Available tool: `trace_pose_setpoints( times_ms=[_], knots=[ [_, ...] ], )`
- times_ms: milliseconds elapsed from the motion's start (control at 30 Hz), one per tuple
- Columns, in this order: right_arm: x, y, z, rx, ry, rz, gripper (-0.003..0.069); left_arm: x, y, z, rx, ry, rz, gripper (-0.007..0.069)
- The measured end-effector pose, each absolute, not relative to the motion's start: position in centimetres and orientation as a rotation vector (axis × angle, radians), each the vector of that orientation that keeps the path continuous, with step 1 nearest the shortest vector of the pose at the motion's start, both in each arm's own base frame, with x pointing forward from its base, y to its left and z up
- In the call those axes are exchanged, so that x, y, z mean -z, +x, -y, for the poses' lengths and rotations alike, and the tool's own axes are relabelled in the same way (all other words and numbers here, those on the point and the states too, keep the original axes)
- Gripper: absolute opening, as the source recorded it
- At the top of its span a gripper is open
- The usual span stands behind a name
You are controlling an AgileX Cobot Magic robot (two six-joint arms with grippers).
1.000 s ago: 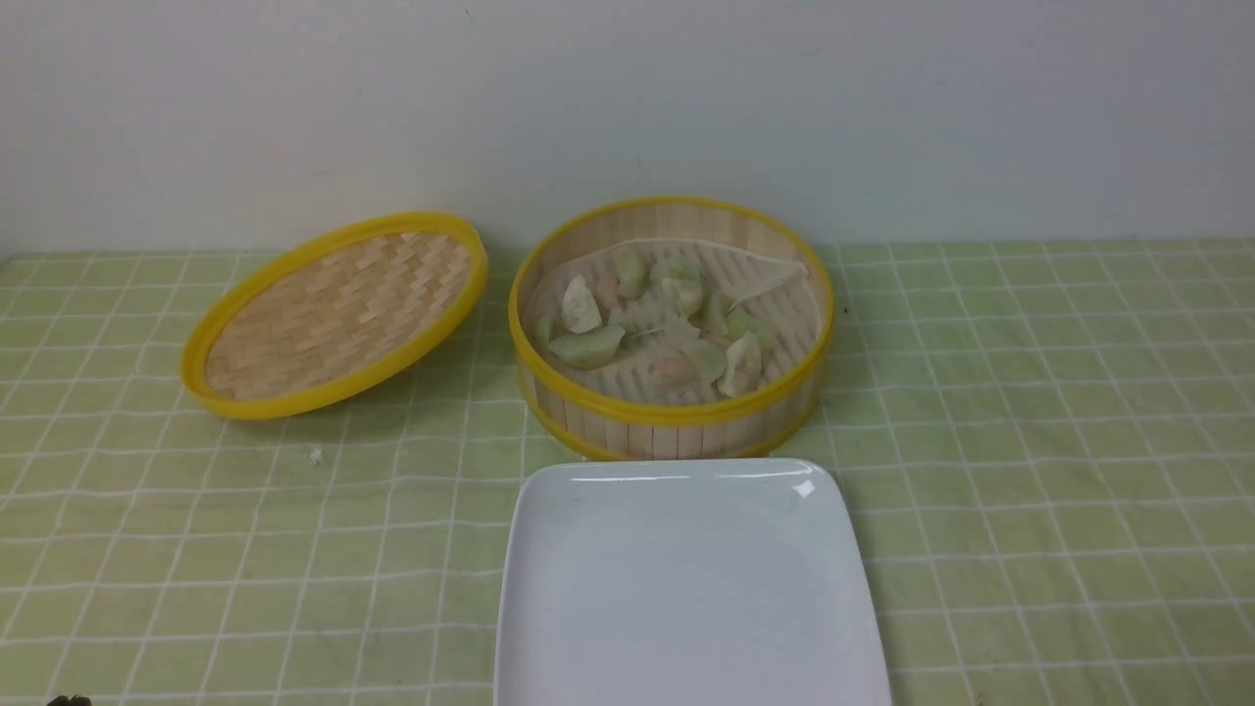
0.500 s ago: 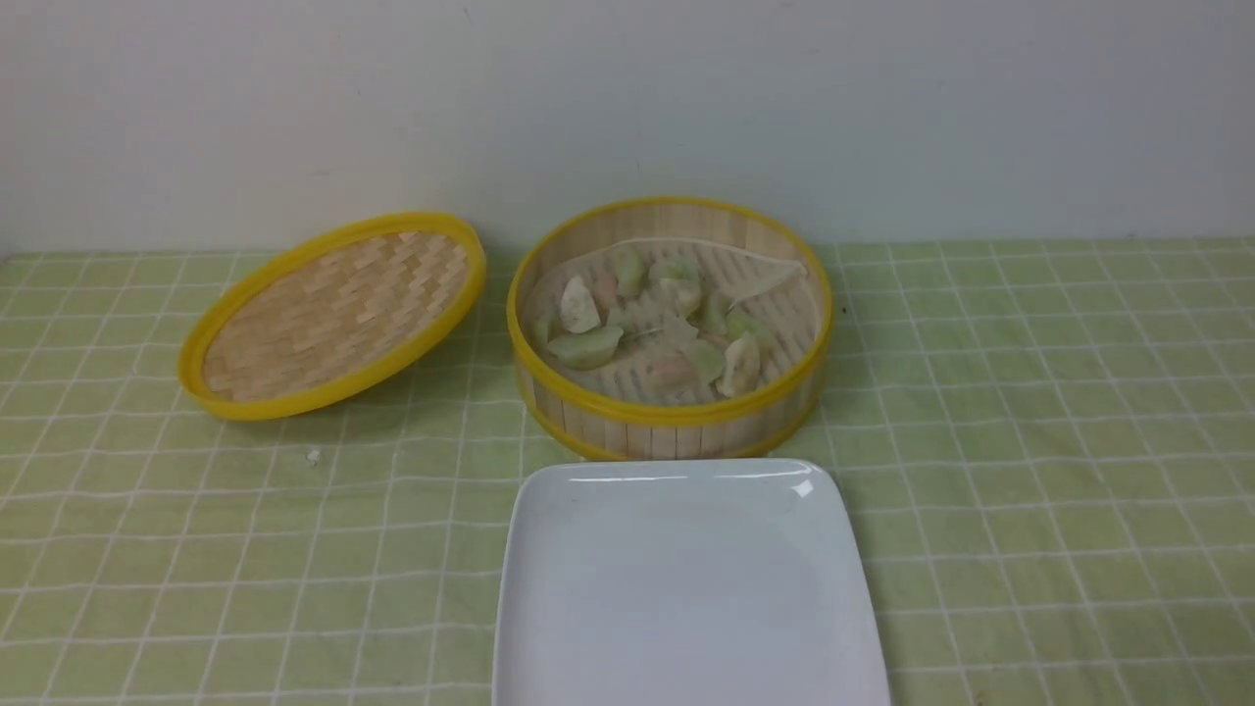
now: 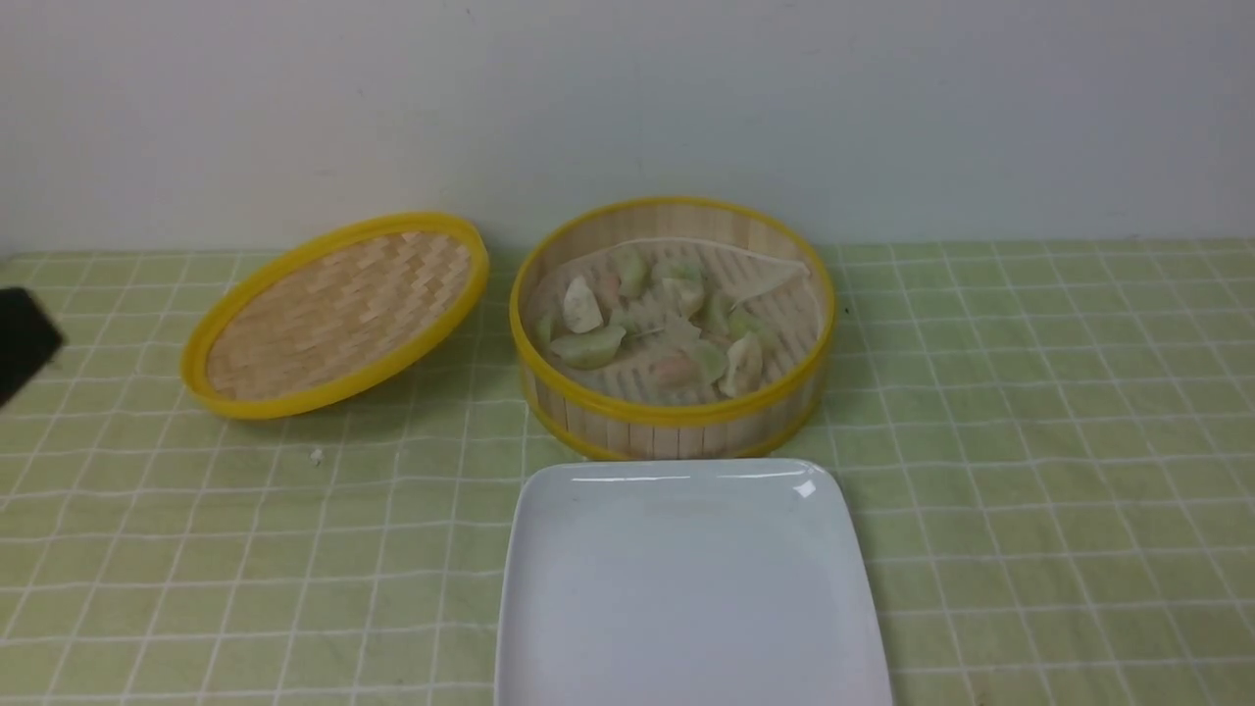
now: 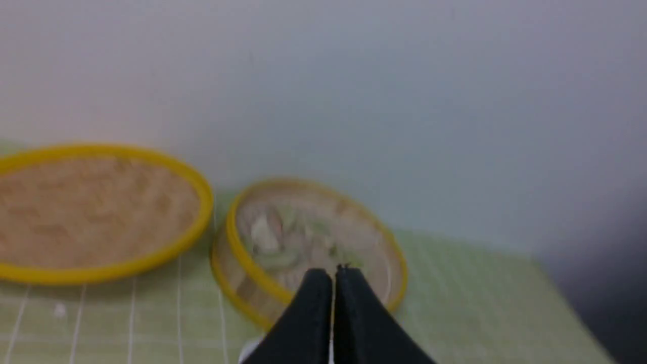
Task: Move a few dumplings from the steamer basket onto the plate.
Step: Use the left arm to grab a dumpling from the steamer
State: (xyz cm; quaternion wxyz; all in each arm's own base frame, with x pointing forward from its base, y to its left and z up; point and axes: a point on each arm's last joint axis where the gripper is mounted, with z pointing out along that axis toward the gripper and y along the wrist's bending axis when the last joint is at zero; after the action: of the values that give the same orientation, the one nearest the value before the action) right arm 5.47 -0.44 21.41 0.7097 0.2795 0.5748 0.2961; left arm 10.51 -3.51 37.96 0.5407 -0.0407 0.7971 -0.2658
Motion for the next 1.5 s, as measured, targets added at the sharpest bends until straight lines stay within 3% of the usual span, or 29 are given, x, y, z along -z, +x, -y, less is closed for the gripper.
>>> trace_pose_setpoints(
  times_ms=[100,200,333,400,567,700,867,1000,1267,1367,1500],
  knots=[
    [-22.6,5.2,0.1,-0.681,0.613,-1.337,-0.0015,-38.8,14.6,4.4,0.62,0.106,-2.148,-0.0006],
    [-26.0,4.5,-0.8,-0.661,0.496,-1.514,-0.0015,-38.1,19.5,4.9,0.619,0.273,-2.34,-0.0006],
    [-29.2,4.5,-1.8,-0.564,0.293,-1.835,-0.0015,-36.6,24.3,6.1,0.583,0.438,-2.444,-0.0006],
    [-31.4,5.7,-2.5,-0.496,0.129,-2.104,-0.0015,-35.8,27.1,7.9,0.535,0.558,-2.478,-0.0006],
    [-33.2,8.5,-3.1,-0.388,-0.07,-2.458,-0.0015,-34.5,31.4,11.1,0.476,0.706,-2.499,-0.0006],
    [-33.2,10.6,-3.3,-0.344,-0.105,-2.548,-0.0015,-33.0,35.9,13.6,0.433,0.753,-2.47,-0.0006],
    [-33.0,10.8,-3.6,-0.387,-0.099,-2.57,-0.0015,-30.4,40.2,16.2,0.35,0.828,-2.465,0.0016],
    [-33.1,10.6,-3.7,-0.415,-0.048,-2.569,-0.0015,-27.4,43.2,18.6,0.33,0.852,-2.473,0.0085],
    [-33.2,10.6,-3.9,-0.467,0.016,-2.573,-0.0015,-20.3,47.0,20.6,0.18,0.935,-2.471,0.0386],
    [-33.2,10.6,-3.9,-0.468,0.02,-2.573,-0.0015,-19.1,47.6,20.6,0.126,0.946,-2.449,0.045],
    [-33.2,10.6,-3.9,-0.468,0.02,-2.573,-0.0015,-17.8,48.1,20.7,0.112,0.944,-2.445,0.0468]
  ],
)
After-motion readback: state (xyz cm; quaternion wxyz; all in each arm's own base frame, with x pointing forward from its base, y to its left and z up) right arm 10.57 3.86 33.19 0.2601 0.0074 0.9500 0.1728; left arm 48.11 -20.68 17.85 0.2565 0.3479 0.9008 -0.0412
